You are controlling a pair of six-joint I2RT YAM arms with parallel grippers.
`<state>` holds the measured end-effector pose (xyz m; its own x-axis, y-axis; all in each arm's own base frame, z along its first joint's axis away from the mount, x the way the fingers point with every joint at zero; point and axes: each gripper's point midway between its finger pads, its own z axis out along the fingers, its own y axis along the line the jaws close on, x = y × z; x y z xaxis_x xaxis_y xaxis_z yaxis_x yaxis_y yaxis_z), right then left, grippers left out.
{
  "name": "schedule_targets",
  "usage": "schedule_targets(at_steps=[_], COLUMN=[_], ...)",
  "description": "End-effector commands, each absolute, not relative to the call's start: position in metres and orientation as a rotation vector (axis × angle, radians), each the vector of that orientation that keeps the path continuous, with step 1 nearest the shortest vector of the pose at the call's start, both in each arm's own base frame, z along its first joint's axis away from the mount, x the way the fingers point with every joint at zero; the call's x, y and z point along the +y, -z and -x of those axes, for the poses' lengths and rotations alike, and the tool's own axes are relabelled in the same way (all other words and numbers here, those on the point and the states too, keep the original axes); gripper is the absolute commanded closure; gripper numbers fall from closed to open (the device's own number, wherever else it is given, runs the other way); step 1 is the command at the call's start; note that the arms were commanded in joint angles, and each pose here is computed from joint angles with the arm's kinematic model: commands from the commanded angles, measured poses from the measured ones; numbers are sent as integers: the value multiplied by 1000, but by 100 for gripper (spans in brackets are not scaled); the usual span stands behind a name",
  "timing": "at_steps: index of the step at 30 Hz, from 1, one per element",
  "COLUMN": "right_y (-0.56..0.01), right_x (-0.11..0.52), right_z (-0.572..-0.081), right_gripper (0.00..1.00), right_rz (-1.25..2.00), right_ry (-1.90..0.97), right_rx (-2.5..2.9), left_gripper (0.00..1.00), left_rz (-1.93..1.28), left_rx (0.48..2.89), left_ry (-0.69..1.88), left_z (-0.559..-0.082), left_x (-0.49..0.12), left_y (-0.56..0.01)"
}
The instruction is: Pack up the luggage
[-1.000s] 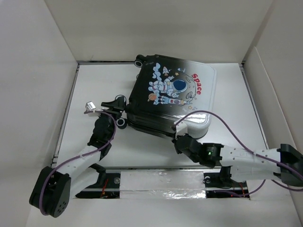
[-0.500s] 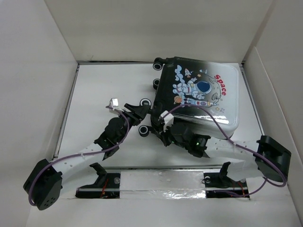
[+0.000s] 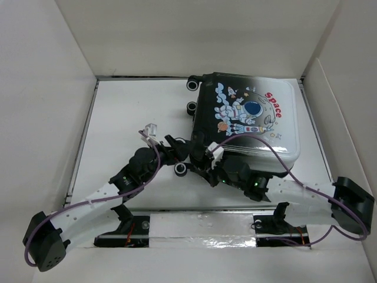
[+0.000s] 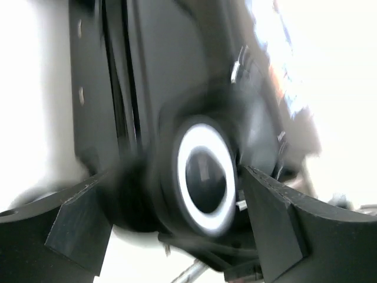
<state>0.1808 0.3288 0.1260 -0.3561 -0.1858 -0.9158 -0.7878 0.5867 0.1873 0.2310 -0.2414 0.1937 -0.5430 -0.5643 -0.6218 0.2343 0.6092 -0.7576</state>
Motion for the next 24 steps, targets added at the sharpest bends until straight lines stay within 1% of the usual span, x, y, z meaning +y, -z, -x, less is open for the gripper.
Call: schedule_targets(at_steps=[1,3,4,6,7,8,10,11,12,13,15,16,17,19,21,24], right_y=[-201,-193,-201,-199,-197,-196,-188,-193,-194,-193,-197,-197,-196,-200,-198,-199], right_x=[349,339,334,327,321,318,311,308,306,303,300,298,298,297,296,294], right_z=[-126,-118,-112,-110,-107,-106,-105,-104,-104,-104,-104,-105,-102,-102,-101,-101], right_gripper=[100,100,100,100,100,100,100,100,100,100,100,100,100,100,100,100], right_rz=[785,784,774,761,759,757,753,744,741,738,730,723,729,718,716,709], right_ry=[-1188,-1189,-1208,-1206,-1201,-1196,-1177,-1183,-1181,-1171,-1170,-1165,-1173,-1181,-1183,-1188], right_rx=[1652,1673,1654,1661,1671,1678,1705,1692,1691,1701,1687,1686,1686,1673,1675,1672], left_gripper=[20,20,20,21,21,21,18,18,20,21,25,26,26,26,23,22], left_rz=[315,303,317,316,317,312,274,265,246,250,238,236,240,219,216,214], left_rx=[1706,1644,1622,1633,1659,1668,1714,1748,1770,1829,1805,1850,1833,1888,1866,1852], left_ry=[998,1045,1022,1000,986,965,957,932,903,877,901,897,899,904,893,897], left_z=[-267,-275,-288,-305,-324,-338,-357,-379,-392,-409,-432,-441,-454,-466,-478,-489], left_x=[-215,-214,-208,-208,-213,-210,-223,-234,-233,-238,-239,-246,-244,-251,-253,-254], left_y=[-252,-276,-283,-287,-286,-285,-279,-273,-267,-243,-251,-232,-240,-223,-233,-235])
